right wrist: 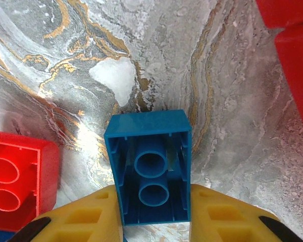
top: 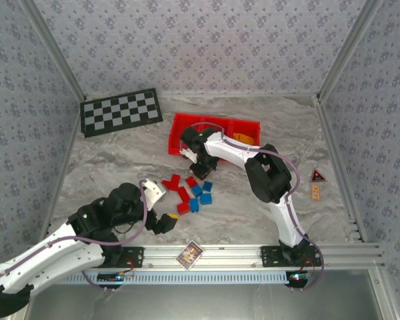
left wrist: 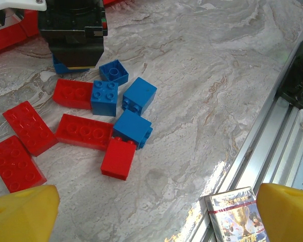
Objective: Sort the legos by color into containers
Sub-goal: Pick up the lego from the center of the table, then place the lego in the container.
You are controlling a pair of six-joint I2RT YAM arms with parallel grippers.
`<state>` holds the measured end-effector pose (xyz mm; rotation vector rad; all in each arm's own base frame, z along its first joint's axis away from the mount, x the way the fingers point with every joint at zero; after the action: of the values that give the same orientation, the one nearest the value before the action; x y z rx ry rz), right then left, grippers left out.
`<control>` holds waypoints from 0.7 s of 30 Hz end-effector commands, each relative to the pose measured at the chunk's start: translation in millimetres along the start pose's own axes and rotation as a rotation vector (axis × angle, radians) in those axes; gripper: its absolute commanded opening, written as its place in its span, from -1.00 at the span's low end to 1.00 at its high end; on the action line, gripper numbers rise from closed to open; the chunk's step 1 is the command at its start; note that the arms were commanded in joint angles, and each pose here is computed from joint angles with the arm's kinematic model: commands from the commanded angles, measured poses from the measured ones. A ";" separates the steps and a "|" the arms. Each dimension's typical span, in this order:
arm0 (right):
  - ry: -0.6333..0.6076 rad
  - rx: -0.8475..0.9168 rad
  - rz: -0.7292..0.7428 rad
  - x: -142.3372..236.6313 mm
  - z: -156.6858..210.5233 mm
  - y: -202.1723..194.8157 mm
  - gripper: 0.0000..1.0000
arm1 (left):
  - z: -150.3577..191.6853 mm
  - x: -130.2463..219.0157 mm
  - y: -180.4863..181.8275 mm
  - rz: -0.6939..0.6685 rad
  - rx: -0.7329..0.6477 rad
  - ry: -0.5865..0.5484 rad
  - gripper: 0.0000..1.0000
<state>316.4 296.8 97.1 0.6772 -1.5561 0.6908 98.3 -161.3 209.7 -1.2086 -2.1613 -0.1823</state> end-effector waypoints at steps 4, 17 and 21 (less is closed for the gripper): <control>-0.037 0.014 -0.002 38.3 -1.0 3.4 -0.40 | 0.4 1.6 -1.6 0.007 -0.016 0.001 0.99; -0.248 -0.234 0.097 127.6 -19.9 -65.4 -0.39 | -0.6 3.0 -2.4 0.011 -0.017 -0.007 0.99; -0.199 -0.324 0.120 115.2 -29.8 -90.9 -0.38 | -0.7 3.6 -1.7 0.004 -0.019 -0.011 0.99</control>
<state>386.1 267.6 240.3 0.5445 -1.9340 0.4698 98.3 -161.2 210.0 -1.2093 -2.1631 -0.1815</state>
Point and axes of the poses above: each hand's point on the last joint's axis, 136 mm out from that joint toward the fingers, its own x axis back along the fingers, its own y axis along the line the jaws close on, z = x × y, the point moved 6 cm from there along x, back along the fingers, and after that the axes turned 1 degree about -x, right-handed, at the moved point
